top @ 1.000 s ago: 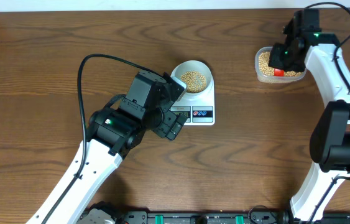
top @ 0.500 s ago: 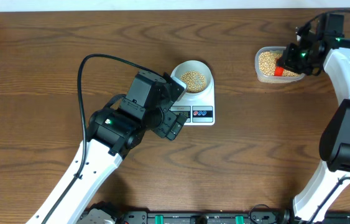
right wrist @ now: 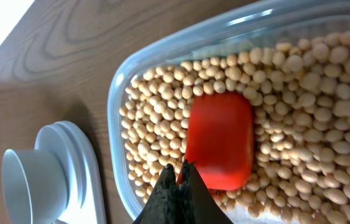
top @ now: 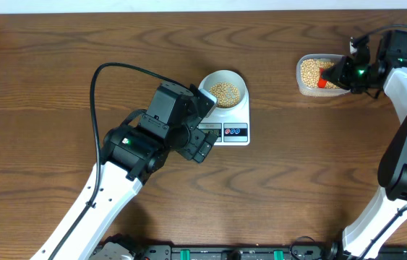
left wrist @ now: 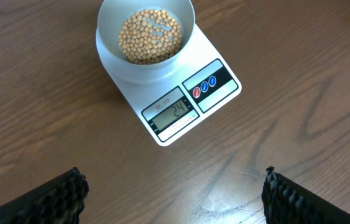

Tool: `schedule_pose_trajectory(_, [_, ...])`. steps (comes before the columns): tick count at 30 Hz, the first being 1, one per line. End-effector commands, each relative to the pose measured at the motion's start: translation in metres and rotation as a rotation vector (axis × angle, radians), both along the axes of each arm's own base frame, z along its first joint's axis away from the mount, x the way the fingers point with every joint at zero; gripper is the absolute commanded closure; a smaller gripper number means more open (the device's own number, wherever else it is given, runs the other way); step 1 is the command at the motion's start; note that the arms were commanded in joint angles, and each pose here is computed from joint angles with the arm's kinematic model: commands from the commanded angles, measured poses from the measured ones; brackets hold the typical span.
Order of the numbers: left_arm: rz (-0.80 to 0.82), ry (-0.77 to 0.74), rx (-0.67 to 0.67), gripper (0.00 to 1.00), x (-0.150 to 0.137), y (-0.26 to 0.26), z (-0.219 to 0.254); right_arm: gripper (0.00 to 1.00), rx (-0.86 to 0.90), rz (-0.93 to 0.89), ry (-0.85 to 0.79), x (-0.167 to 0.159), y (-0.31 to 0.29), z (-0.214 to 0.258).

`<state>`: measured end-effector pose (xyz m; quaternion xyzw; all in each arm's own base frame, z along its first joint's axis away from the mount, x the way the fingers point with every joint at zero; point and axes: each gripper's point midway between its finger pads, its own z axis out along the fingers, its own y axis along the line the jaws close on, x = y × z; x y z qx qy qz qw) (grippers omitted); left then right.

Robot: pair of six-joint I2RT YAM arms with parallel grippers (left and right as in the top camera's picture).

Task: Scoop item into bowl and weigh 50g on scale
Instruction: 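Dip the red scoop into the peas again with the right gripper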

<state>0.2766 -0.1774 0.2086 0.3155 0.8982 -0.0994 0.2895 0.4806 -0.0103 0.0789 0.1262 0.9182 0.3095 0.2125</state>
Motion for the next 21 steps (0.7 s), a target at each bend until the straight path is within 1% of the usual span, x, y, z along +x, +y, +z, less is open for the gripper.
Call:
schedule_pose_trajectory(1, [-0.019, -0.002, -0.002, 0.08, 0.001, -0.002, 0.001, 0.99, 0.083, 0.034, 0.041, -0.012, 0.015, -0.01])
schedule_pose_trajectory(7, [-0.019, -0.002, -0.002, 0.08, 0.001, -0.002, 0.001, 0.99, 0.091, 0.017, 0.043, -0.015, 0.005, -0.013])
schedule_pose_trajectory(21, [-0.019, -0.002, -0.002, 0.08, 0.001, -0.002, 0.001, 0.99, 0.225, 0.007, 0.001, -0.026, -0.009, -0.012])
